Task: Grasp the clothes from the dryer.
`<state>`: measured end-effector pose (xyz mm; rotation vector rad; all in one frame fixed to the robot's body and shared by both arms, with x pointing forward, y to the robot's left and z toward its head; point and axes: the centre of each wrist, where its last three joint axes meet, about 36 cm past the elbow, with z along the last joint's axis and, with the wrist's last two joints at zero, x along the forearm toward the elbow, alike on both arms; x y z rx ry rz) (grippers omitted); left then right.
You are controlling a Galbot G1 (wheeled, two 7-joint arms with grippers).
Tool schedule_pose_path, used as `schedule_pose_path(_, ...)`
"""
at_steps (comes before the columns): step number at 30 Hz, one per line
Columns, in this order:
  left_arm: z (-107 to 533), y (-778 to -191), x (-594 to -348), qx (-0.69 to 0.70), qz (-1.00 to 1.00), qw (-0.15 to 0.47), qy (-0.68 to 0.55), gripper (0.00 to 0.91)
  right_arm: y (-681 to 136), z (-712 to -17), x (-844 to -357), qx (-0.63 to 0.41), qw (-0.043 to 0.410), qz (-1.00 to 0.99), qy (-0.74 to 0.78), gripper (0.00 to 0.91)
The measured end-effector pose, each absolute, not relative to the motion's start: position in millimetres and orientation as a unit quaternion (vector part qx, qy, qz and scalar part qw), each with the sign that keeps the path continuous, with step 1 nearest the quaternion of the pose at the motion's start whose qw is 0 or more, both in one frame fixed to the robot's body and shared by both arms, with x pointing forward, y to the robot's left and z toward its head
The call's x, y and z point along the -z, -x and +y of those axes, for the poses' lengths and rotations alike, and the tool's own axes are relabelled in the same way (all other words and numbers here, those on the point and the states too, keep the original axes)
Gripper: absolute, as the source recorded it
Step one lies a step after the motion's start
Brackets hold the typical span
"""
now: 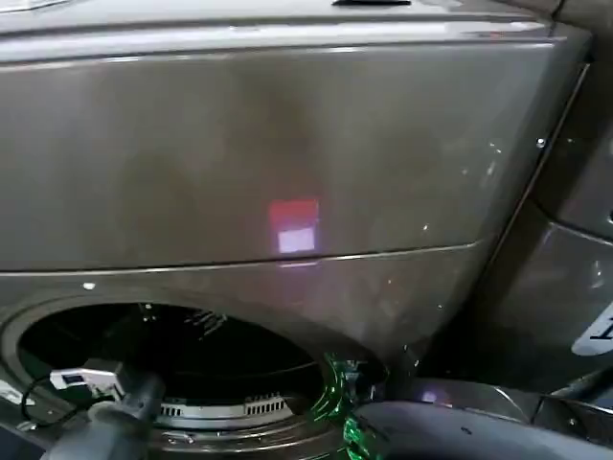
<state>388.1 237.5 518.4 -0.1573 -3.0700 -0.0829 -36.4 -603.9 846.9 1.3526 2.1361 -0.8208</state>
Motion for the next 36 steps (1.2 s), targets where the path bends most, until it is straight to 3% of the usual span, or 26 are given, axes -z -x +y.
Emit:
schedule_pose_path(17,231,-546,-494,0.034,-0.997,0.051,0.052,0.907,39,-607,-852,0.311,0.216,0.770,-0.513,0.907)
schedule_pose_path(36,227,-681,-490,0.053,-0.993,0.098,0.038,0.907,35,-608,-846,0.314,0.214,0.772,-0.509,0.907)
